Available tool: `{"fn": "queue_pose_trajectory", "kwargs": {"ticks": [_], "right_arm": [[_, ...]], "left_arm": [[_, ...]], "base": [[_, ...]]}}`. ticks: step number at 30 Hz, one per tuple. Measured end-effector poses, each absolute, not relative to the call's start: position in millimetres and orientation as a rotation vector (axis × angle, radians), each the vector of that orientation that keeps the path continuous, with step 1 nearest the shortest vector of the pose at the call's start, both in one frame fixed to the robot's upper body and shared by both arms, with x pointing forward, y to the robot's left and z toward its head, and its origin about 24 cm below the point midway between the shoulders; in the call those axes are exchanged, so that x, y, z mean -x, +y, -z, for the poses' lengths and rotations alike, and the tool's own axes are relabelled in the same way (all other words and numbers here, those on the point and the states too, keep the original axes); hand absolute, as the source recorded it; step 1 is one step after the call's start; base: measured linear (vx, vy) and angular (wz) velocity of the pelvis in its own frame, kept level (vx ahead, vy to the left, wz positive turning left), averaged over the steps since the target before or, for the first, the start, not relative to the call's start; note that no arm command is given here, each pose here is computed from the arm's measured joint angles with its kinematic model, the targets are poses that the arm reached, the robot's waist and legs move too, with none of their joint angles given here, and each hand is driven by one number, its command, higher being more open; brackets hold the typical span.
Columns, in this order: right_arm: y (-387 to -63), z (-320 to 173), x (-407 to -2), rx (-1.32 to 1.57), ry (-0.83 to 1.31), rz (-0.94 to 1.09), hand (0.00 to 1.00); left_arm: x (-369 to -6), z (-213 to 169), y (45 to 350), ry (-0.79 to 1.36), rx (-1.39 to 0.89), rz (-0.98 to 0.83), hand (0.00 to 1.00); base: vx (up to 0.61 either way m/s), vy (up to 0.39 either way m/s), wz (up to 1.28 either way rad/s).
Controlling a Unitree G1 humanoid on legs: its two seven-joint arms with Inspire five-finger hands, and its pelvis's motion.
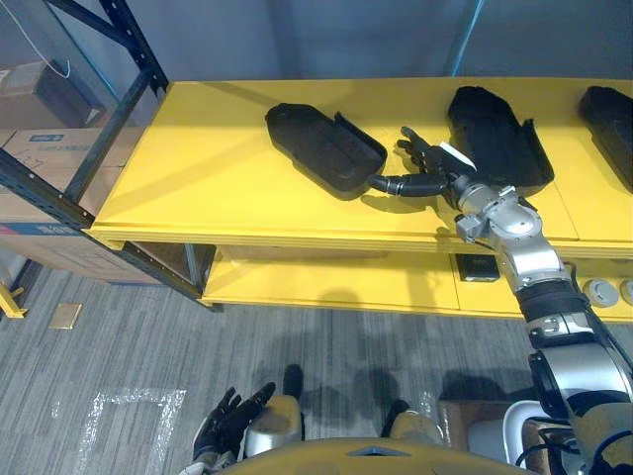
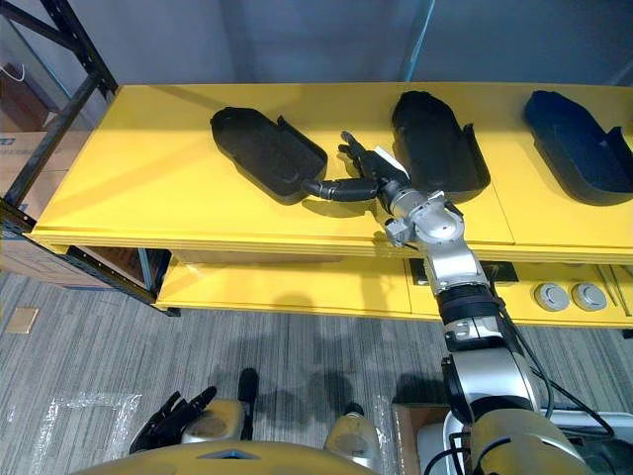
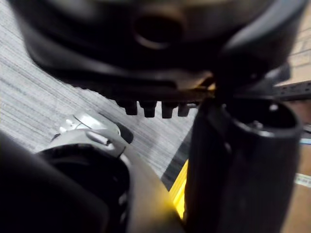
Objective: Walk over and take three plastic housings, then place them on the shelf
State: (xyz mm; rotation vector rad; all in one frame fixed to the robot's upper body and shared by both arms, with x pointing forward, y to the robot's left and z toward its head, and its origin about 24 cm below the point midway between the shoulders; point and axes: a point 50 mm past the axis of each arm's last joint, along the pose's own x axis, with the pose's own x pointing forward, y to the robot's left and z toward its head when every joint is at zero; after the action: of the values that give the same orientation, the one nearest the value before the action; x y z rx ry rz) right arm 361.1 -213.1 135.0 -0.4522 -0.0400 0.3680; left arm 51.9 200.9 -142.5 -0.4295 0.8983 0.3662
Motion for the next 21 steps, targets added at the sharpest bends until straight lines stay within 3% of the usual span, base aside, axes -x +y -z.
{"fn": "queue_pose_trajectory", "kwargs": {"ticks": [16,21], "right_arm": [[-171.5,-114.1,-358.3,0.33,-0.036,-0.472,1.0],[-141.9,-113.0,-352.1,0.311,-0.045,-0.561,1.0]], "left_arm": [[-53.0,143.5,205.7,0.904,0.405,-0.383,1.0],[-56.0,144.5,206.6,0.908,0.401,-0.381,1.0]], "base": [[0.0,-0.006,0.01],[0.0,-0.019,0.0]]}}
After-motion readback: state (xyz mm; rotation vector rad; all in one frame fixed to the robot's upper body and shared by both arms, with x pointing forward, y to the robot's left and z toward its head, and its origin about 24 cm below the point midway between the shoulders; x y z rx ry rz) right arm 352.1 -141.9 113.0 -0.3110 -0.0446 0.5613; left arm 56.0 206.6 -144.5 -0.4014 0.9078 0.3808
